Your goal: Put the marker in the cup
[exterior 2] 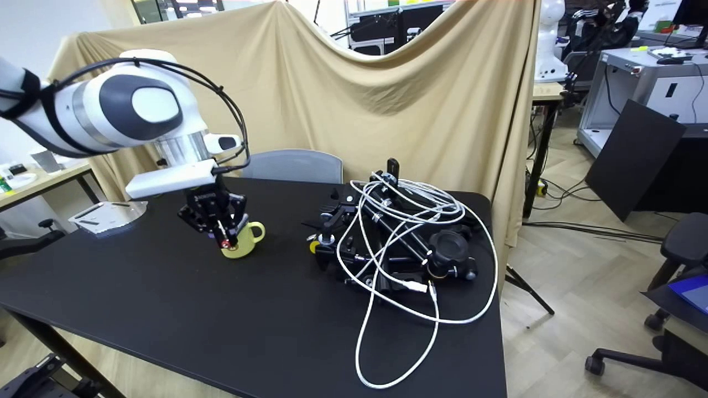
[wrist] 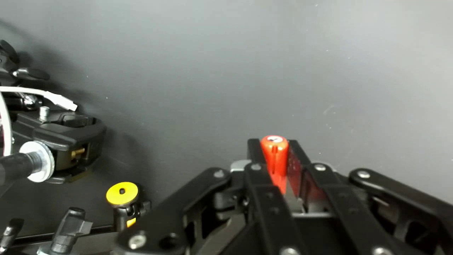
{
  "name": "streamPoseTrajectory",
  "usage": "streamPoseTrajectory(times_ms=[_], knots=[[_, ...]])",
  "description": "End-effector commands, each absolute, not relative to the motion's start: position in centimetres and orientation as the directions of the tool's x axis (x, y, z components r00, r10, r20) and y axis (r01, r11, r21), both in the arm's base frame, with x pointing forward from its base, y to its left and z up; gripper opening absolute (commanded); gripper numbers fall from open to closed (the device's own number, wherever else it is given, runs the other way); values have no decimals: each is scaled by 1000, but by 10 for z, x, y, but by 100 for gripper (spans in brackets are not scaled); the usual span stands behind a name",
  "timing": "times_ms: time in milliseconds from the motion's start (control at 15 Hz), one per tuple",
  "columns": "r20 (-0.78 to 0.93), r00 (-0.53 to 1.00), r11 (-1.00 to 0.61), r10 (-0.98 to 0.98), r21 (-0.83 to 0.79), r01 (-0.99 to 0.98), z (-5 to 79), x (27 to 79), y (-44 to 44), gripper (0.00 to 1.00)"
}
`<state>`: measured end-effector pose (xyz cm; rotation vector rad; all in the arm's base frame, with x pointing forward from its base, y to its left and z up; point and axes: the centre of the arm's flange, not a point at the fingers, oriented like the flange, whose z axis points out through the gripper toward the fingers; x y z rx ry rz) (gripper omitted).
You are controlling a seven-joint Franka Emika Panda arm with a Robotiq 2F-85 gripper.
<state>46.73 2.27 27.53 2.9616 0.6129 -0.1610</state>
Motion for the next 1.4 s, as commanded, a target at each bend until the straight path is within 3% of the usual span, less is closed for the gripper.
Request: streamPoseTrajectory(times_ms=[0, 1333], knots=[[-239, 894, -915, 378, 49, 400, 308, 487, 42, 5], [-508, 782, -926, 360, -89, 368, 262, 567, 99, 5]])
